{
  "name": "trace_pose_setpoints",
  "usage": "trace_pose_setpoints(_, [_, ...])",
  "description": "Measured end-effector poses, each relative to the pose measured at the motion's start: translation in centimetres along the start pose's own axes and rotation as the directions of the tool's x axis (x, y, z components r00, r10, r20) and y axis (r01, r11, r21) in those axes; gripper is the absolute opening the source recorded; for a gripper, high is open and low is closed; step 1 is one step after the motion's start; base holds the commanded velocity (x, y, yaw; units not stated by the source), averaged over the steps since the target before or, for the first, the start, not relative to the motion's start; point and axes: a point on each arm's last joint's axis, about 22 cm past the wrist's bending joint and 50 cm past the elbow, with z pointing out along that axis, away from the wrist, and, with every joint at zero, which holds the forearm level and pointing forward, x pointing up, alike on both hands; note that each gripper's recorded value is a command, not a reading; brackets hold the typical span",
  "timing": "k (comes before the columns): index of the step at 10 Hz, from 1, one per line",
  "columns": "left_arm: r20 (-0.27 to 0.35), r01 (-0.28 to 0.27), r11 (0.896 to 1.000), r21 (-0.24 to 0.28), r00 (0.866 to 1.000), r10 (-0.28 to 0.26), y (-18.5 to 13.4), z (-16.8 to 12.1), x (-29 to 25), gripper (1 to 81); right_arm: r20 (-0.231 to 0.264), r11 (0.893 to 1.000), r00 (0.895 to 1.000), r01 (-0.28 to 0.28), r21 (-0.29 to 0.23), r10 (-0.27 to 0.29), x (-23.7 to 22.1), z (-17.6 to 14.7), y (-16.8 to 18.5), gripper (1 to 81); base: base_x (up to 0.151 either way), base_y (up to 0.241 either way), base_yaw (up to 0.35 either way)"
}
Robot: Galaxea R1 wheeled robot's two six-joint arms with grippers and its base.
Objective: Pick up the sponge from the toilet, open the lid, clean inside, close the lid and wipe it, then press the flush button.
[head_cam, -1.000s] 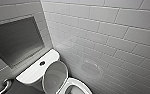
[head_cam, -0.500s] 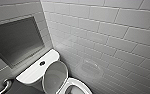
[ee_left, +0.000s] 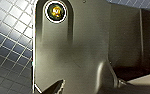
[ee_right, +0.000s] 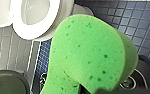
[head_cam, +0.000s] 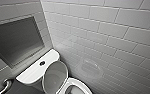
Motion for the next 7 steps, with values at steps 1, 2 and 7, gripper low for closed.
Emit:
trace_pose_setpoints(1, [-0.001,0.000,1.000,0.000,1.000,0.000,0.0,0.0,0.1,81.1,-0.009,1.000,1.000,0.013,-0.011,-0.013,2.1,0.1,0.1,1.0,0.000,0.000,0.000])
trace_pose_setpoints(2, [-0.001,0.000,1.000,0.000,1.000,0.000,0.0,0.0,0.1,81.1,-0.017,0.999,1.000,0.025,-0.022,-0.026,4.2,0.2,0.2,1.0,0.000,0.000,0.000])
trace_pose_setpoints(7, [-0.001,0.000,1.000,-0.002,1.000,0.000,0.2,0.1,0.1,81.1,-0.036,0.990,0.992,0.120,-0.075,-0.123,15.7,1.1,-1.8,1.0,0.000,0.000,0.000])
